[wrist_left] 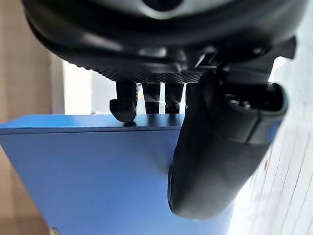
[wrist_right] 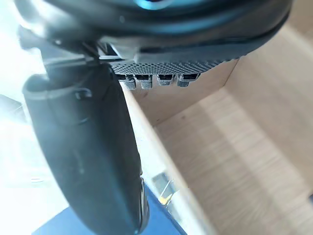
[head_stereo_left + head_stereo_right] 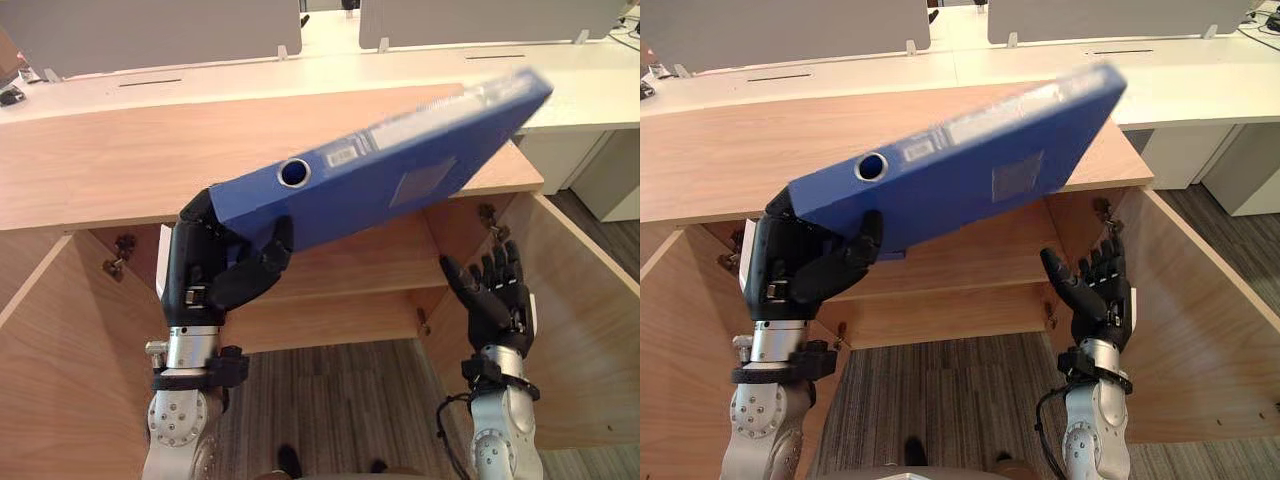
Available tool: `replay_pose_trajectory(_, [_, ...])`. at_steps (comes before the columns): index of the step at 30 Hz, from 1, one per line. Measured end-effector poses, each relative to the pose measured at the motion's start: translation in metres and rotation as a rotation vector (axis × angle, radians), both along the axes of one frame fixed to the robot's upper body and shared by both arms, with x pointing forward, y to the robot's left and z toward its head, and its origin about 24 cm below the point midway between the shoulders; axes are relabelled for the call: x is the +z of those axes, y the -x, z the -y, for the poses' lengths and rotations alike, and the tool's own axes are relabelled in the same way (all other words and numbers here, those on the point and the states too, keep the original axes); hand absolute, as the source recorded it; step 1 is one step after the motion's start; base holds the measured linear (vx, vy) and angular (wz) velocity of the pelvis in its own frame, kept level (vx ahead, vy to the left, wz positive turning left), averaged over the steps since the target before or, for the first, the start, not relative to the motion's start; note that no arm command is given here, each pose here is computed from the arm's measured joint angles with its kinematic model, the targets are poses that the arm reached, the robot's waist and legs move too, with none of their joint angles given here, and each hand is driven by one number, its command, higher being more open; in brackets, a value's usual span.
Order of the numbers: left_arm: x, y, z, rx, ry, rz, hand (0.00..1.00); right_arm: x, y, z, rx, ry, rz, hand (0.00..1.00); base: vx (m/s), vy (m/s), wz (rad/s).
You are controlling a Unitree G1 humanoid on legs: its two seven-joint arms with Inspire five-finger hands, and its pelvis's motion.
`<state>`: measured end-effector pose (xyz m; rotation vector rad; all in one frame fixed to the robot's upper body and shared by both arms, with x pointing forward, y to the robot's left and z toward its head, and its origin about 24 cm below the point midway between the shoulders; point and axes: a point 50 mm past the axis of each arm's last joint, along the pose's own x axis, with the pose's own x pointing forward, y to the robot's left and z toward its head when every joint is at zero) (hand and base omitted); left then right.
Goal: Walk over to the cabinet, pick up the folder, carry it to the office cabinet, place the folder inside the office cabinet, then close the office cabinet door
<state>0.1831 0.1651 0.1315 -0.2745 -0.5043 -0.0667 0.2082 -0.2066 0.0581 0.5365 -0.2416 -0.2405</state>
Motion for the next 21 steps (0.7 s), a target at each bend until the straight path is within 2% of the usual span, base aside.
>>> replay_pose_trajectory(4, [-0.006,0.002,0.004,-0.141,0.090,-0.023,0.00,0.019,-0.010,-0.014,0.130,0.056,0.095,1.00,0.00,-0.010,0.08])
replay_pose_trajectory(7, [-0.007,0.002,0.007,-0.176,0.092,-0.034,0.00,0.023,-0.014,-0.021,0.188,0.072,0.116,1.00,-0.01,-0.009,0.10])
replay_pose_trajectory(8, [-0.013,0.002,0.018,-0.260,0.123,-0.059,0.00,0.023,-0.020,-0.039,0.314,0.089,0.130,1.00,-0.04,-0.005,0.13])
replay_pose_trajectory(10, [-0.015,0.002,0.019,-0.275,0.142,-0.066,0.00,0.020,-0.024,-0.044,0.351,0.091,0.117,1.00,-0.02,0.000,0.05])
replay_pose_trajectory(11, [-0.015,0.002,0.020,-0.279,0.142,-0.067,0.00,0.018,-0.026,-0.045,0.360,0.088,0.110,0.00,-0.02,-0.009,0.08])
replay_pose_trajectory(13, [-0.024,-0.001,0.022,-0.308,0.284,-0.104,0.00,0.027,-0.035,-0.055,0.402,0.034,0.152,0.00,-0.02,-0.016,0.12])
replay_pose_trajectory(21, [-0.032,-0.003,0.018,-0.261,0.363,-0.126,0.00,0.040,-0.041,-0.059,0.403,0.018,0.223,0.00,0.00,-0.005,0.03])
